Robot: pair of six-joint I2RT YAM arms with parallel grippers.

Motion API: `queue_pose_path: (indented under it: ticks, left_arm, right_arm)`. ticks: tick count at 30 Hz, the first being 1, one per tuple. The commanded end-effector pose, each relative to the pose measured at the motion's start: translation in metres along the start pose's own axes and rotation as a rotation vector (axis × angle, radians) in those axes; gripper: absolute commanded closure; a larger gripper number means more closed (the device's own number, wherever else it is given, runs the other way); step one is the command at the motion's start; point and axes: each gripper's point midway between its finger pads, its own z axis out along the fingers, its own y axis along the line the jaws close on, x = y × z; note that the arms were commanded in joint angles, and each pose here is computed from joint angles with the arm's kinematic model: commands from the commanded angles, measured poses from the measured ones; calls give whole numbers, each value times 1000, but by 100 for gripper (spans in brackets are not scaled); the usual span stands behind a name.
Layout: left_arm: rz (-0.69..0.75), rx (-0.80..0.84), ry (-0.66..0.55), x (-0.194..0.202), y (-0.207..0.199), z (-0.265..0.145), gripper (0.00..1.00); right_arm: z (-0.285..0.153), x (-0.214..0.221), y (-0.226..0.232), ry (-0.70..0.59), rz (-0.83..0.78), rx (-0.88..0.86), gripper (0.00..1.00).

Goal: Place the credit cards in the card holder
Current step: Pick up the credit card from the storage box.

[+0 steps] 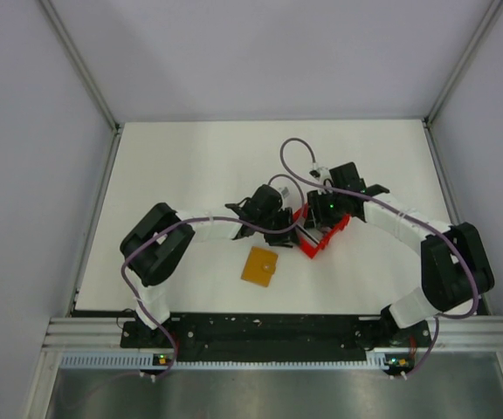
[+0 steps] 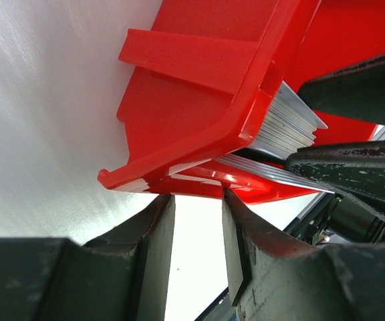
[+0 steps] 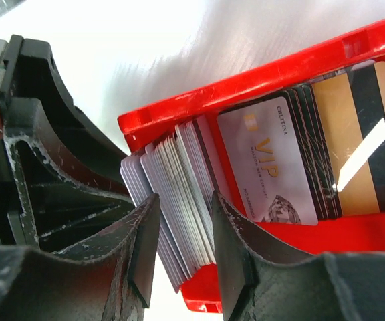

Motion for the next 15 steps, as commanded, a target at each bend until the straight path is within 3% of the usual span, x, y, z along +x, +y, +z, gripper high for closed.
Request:
queue_pose_path:
  ticks: [1, 9, 11, 15]
  left_arm:
    - [33, 4, -143, -45, -7, -4, 62]
    - [38, -15, -144, -45, -3, -5, 64]
    - [40, -12, -146, -46, -4, -6, 70]
    - [41, -8, -141, -44, -5, -8, 72]
  right_arm:
    - [-2, 50, 5, 135, 53, 38, 62]
    - [-8, 55, 9, 69, 72, 78, 66]
    - [-9, 50, 5, 37, 76, 103, 62]
    - [-13, 33, 2, -12, 59, 133, 58]
